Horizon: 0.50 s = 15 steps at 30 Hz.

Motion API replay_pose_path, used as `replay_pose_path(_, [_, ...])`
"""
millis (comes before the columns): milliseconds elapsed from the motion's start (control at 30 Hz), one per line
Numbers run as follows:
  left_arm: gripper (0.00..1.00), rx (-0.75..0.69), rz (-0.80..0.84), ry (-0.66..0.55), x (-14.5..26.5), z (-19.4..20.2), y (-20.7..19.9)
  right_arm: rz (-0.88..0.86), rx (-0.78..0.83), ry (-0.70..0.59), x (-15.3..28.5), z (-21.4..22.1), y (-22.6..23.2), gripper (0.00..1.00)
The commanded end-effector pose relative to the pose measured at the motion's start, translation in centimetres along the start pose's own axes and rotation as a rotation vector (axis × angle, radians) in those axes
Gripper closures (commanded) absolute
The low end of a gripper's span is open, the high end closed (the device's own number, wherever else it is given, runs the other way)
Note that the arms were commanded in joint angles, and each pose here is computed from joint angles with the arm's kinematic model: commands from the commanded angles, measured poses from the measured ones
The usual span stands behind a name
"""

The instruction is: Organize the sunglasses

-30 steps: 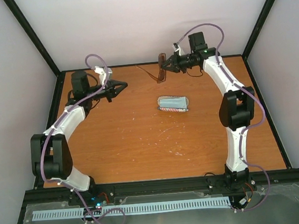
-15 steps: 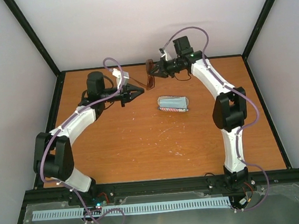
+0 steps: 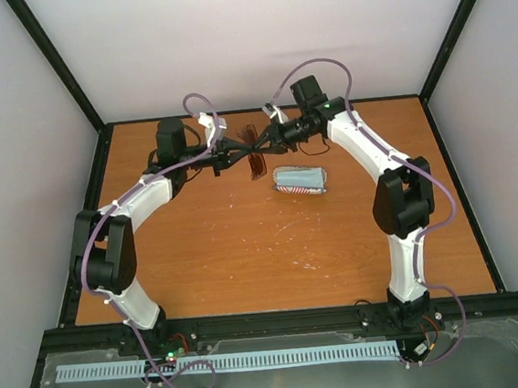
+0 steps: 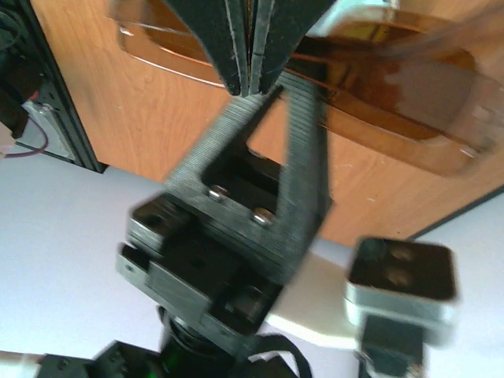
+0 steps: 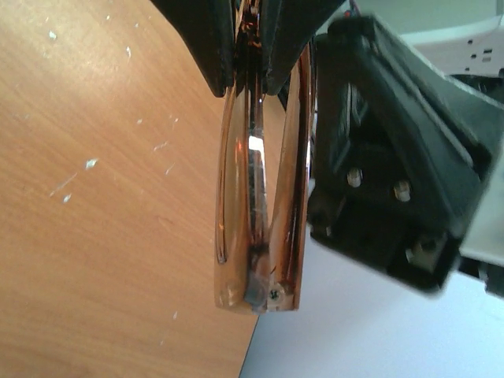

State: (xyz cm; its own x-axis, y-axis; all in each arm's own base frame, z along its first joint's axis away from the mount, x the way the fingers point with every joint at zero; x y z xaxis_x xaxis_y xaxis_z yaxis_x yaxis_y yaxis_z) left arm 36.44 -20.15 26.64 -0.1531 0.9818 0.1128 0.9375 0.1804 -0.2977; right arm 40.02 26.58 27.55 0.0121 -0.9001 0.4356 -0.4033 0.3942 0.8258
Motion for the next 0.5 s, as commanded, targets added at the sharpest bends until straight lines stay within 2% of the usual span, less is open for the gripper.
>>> replay_pose_path(0, [0.94,-0.037,-0.001,-0.029,-0.5,-1.5,0.8,-0.068,0.085,0.021,1.4,2.0,4.1,0.97])
replay_pose_path(167, [0.92,-0.076,-0.033,-0.054,0.3,-3.1,0.3,0.075,-0.002,-0.028,2.1,2.1,1.0,0.97])
replay_pose_path(300, [0.9,-0.117,-0.088,-0.055,1.0,-4.2,0.9,0.149,-0.076,-0.13,4.1,1.5,-1.4,0.97])
replay_pose_path(467, [0.97,-0.092,-0.124,0.028,0.4,-2.5,4.0,0.225,-0.143,-0.22,7.1,1.8,-3.9,0.97])
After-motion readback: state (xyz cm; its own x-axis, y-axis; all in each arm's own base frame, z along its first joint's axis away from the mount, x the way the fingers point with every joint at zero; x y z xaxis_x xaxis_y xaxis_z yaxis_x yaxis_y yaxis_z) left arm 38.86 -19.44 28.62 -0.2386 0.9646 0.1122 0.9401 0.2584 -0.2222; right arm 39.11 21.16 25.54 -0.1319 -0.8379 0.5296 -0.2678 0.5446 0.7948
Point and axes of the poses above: each gripper's point midway between its finger pads, its own x axis back along the fingers, its own y axis along the line the jaws close on, z = x × y, the point moved 7 cm from there along x, back along the fingers, and after that the axes turned 2 degrees about x, right-handed, at the moved point
